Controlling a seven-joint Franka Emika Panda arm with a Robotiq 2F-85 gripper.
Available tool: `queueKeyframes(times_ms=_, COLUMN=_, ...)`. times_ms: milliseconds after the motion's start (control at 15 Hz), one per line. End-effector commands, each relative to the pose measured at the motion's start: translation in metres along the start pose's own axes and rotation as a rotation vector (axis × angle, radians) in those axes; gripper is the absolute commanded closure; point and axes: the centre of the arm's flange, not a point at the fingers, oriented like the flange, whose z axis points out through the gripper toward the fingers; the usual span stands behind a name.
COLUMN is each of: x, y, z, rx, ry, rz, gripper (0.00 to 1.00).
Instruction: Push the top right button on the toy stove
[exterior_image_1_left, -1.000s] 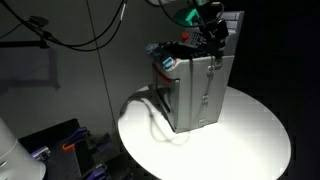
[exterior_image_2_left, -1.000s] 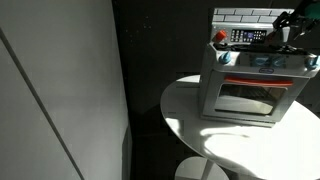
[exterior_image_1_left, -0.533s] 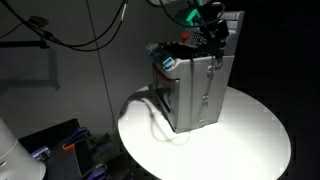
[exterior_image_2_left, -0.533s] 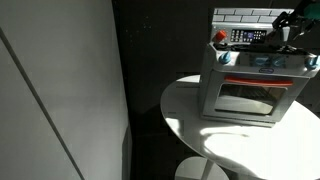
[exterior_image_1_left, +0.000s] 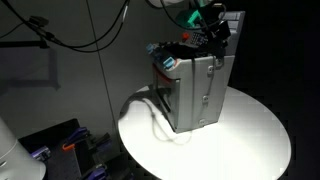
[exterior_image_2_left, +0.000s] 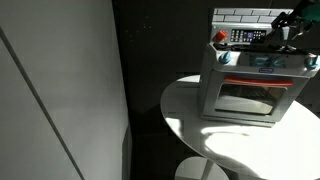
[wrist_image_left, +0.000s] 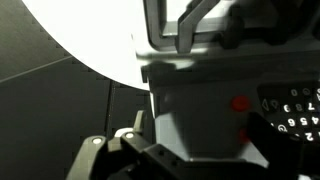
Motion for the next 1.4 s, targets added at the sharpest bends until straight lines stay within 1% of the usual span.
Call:
queueKeyframes(times_ms=0, x=0.014, y=-0.001, z=0.0, rx=0.002, ry=0.021, rz=0.024, gripper=0.0)
queueKeyframes(times_ms=133, x=0.01, y=-0.001, z=-0.005, rx=0.001, ry=-0.008, rz=0.016, gripper=0.0)
queueKeyframes(times_ms=333, x=0.005, y=0.0, z=-0.016, rx=0.0, ry=-0.088, rz=0.005, gripper=0.0)
queueKeyframes(times_ms=533, x=-0.001, y=0.003, z=-0.028, rx=-0.022, ry=-0.189, rz=-0.003, gripper=0.0)
queueKeyframes(times_ms=867, x=-0.008, y=0.012, z=-0.058, rx=-0.093, ry=-0.337, rz=0.008, gripper=0.0)
queueKeyframes(times_ms=1133, x=-0.02, y=0.016, z=-0.083, rx=-0.107, ry=-0.474, rz=-0.013, gripper=0.0)
queueKeyframes(times_ms=1333, x=-0.036, y=0.019, z=-0.101, rx=-0.112, ry=-0.559, rz=-0.059, gripper=0.0)
